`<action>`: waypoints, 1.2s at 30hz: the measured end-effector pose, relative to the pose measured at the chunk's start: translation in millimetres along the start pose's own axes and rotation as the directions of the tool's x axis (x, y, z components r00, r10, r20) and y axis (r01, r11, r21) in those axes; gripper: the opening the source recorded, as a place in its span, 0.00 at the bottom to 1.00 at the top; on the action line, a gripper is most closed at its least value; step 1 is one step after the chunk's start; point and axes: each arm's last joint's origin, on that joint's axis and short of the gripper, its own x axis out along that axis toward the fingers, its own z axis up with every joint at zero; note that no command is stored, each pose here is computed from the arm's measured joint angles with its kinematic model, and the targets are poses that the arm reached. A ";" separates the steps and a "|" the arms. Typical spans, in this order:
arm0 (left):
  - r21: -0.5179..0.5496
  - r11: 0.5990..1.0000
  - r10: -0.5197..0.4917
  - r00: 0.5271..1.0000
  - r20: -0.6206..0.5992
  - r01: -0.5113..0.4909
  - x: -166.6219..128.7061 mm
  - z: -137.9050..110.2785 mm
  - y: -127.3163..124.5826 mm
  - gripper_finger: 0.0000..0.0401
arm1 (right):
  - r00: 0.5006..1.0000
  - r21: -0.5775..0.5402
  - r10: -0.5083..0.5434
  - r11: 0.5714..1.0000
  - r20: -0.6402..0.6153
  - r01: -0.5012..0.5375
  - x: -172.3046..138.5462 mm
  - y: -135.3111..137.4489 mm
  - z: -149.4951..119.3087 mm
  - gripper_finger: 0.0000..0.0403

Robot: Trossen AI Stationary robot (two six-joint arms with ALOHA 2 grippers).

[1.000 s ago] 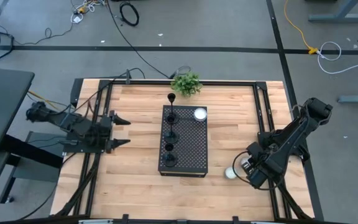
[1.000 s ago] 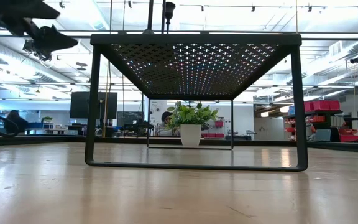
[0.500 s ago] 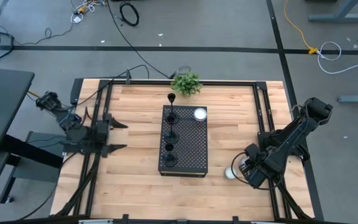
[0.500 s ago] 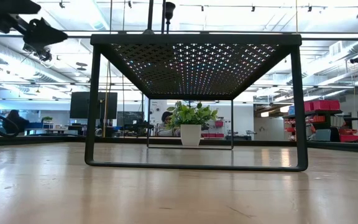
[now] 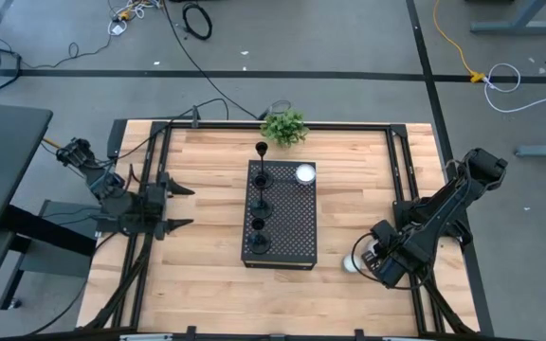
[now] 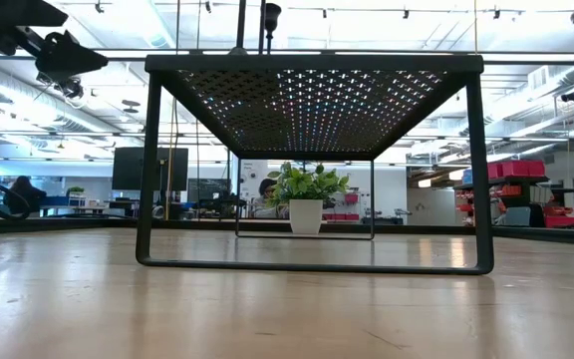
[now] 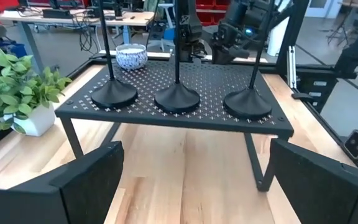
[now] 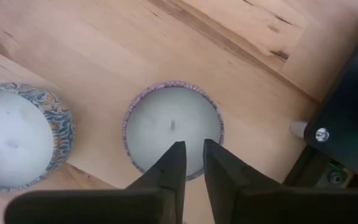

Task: Pick & Place candle stick holders
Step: Put the pink scented candle on the shelf aligned with the other scented candle

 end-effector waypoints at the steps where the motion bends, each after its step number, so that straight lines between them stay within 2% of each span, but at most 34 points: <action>1: 0.001 1.000 -0.001 1.000 -0.004 0.001 0.0 -0.5 0.1 0.99 | 1.000 0.000 0.001 1.000 -0.001 -0.001 0.0 0.1 0.0 0.14; 9: -0.062 0.998 -0.005 1.000 -0.007 0.004 0.0 -0.7 0.0 0.99 | 1.000 0.009 0.011 1.000 -0.004 -0.011 0.9 0.7 -0.6 0.14; 15: -0.069 0.997 -0.035 0.999 -0.017 0.034 0.0 -1.2 -0.8 0.99 | 0.999 0.025 -0.013 1.000 -0.052 0.014 16.5 -5.1 -2.5 0.14; 23: -0.070 0.997 -0.035 0.999 -0.016 0.034 0.0 -1.0 -0.9 0.99 | 0.998 -0.042 0.008 0.999 -0.061 -0.011 8.7 -0.1 -1.9 0.14; 30: -0.088 0.996 -0.035 0.999 -0.016 0.034 0.0 -1.0 -0.8 0.99 | 0.994 -0.020 -0.086 0.996 -0.066 0.084 5.8 -7.7 0.1 0.14; 36: -0.090 0.995 -0.036 0.999 -0.016 0.034 0.0 -1.1 -0.9 0.99 | 0.994 -0.017 -0.091 0.996 -0.065 0.091 5.6 -8.2 0.3 0.14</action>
